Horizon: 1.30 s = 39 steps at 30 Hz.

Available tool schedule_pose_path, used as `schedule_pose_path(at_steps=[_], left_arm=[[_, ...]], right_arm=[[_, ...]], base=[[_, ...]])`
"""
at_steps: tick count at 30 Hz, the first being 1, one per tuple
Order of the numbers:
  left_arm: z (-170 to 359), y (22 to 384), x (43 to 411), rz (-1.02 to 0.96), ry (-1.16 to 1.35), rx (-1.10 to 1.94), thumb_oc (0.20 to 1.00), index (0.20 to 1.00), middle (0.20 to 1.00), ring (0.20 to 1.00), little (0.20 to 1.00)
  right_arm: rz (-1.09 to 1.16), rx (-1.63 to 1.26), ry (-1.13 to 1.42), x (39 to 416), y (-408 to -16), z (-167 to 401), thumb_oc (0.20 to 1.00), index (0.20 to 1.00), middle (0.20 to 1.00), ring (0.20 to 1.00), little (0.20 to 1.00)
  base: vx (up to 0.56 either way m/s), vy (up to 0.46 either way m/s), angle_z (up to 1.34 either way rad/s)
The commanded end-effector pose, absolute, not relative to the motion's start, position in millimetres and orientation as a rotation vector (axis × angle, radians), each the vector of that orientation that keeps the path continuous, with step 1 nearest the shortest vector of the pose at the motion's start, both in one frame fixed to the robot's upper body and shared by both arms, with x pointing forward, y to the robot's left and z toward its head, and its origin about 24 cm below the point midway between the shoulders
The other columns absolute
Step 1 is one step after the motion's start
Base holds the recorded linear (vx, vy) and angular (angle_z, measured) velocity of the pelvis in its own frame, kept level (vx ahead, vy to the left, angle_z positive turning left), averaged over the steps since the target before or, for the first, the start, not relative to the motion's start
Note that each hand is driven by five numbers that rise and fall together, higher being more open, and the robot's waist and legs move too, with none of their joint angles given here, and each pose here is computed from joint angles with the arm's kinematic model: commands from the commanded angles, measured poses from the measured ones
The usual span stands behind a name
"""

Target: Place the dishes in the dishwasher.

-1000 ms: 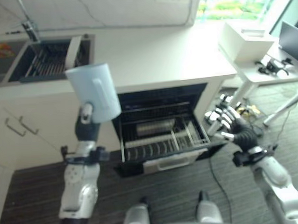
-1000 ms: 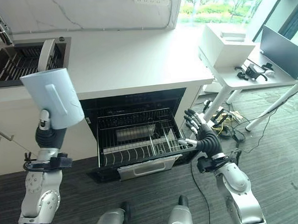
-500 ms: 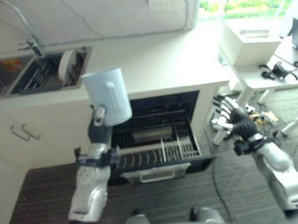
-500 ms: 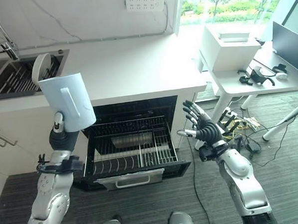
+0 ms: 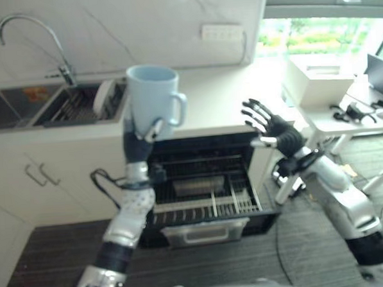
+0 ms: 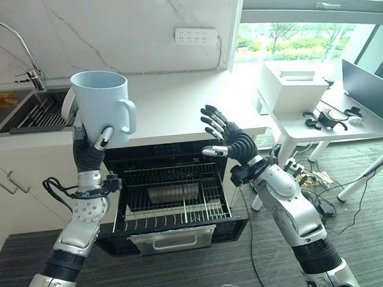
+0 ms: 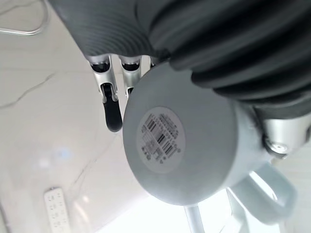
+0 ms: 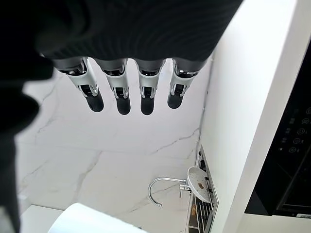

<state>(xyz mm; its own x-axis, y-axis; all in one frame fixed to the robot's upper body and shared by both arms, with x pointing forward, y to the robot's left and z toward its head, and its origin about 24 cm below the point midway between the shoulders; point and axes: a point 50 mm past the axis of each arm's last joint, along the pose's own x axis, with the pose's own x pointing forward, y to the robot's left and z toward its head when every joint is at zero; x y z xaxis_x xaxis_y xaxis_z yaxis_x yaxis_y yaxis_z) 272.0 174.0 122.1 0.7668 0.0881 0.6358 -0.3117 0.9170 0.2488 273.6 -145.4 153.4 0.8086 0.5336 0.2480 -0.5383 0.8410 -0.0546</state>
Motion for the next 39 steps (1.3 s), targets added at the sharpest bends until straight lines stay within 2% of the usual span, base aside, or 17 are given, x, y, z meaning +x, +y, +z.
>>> schedule_pose_path(at_steps=[1,8,24,39], left_arm=[[141.9,165.6,276.1,0.228,-0.81,0.441,0.2,0.2,0.2,0.2,0.2],[133.8,150.6,279.1,0.185,-0.874,0.593,0.2,0.2,0.2,0.2,0.2],[134.1,127.8,277.2,0.094,-0.935,0.58,0.2,0.2,0.2,0.2,0.2],[129.8,124.5,276.7,0.07,-0.927,0.602,0.2,0.2,0.2,0.2,0.2]], right_arm=[[0.594,0.081,-0.404,279.0,-136.6,190.4,1.0,1.0,1.0,1.0,1.0],[0.64,0.146,-0.395,285.9,-115.8,202.1,1.0,1.0,1.0,1.0,1.0],[0.662,0.161,-0.359,295.8,-93.7,208.4,1.0,1.0,1.0,1.0,1.0],[0.694,0.148,-0.326,295.9,-84.0,205.7,1.0,1.0,1.0,1.0,1.0]], base=[[0.04,0.024,-0.03],[0.01,0.004,-0.01],[0.0,-0.001,0.0],[0.0,0.0,0.0]])
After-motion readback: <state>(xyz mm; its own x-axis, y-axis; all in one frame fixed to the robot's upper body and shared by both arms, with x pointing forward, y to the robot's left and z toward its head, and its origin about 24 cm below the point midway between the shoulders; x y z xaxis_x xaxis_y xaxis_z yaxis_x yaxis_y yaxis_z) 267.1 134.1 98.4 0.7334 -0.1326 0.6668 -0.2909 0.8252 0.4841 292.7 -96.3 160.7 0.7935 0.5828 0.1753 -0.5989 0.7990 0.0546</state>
